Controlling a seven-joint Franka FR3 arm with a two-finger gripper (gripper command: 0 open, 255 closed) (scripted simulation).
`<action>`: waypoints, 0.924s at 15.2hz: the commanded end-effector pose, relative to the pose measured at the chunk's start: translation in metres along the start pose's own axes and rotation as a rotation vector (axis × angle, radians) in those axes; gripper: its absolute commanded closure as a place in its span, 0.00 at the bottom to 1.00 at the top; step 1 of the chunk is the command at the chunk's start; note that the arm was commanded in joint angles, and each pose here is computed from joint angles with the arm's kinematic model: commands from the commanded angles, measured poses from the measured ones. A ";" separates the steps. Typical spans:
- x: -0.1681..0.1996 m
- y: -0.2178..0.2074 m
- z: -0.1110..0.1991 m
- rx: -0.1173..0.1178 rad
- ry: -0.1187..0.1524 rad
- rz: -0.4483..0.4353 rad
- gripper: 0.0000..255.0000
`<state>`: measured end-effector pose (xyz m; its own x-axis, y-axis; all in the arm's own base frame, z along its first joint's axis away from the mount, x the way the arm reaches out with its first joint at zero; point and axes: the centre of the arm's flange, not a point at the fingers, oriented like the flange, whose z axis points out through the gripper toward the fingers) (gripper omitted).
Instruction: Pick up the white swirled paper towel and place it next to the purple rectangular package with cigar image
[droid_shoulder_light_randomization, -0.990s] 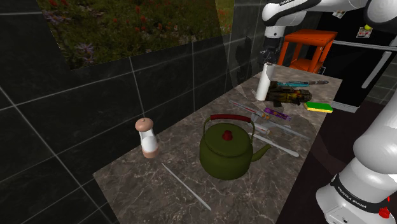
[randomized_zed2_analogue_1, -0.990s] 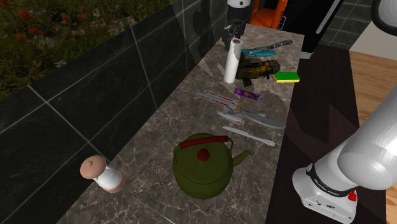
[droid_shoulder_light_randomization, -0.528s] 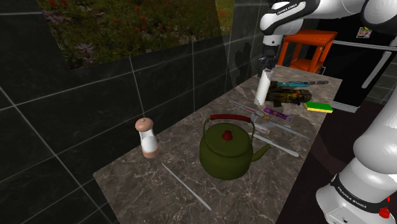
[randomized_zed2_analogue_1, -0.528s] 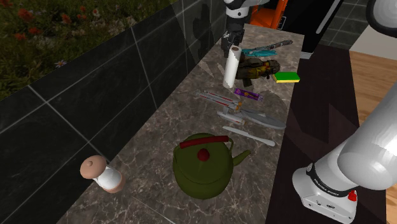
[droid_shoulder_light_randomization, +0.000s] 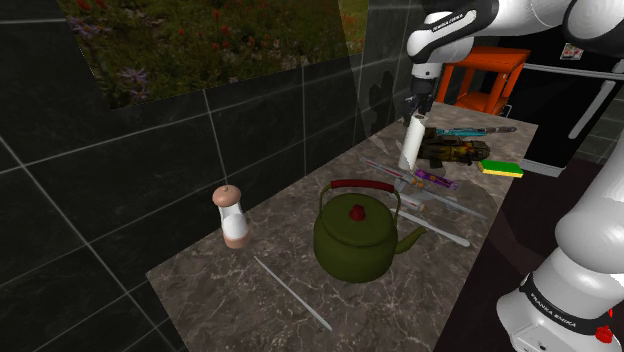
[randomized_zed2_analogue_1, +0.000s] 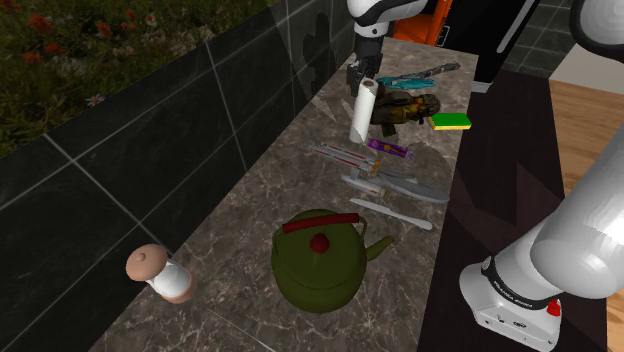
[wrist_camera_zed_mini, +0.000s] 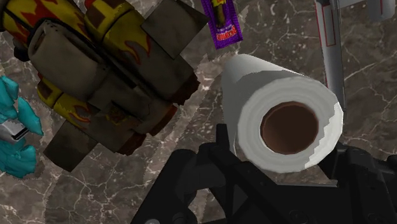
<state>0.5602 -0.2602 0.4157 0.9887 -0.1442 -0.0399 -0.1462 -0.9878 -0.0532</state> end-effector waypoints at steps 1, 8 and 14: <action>0.000 0.000 0.000 0.000 0.000 0.000 1.00; 0.000 0.000 0.000 0.000 0.000 0.000 0.00; 0.000 0.000 -0.050 0.000 0.000 0.000 0.00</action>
<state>0.5614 -0.2633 0.4612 0.9888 -0.1442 -0.0389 -0.1462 -0.9878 -0.0529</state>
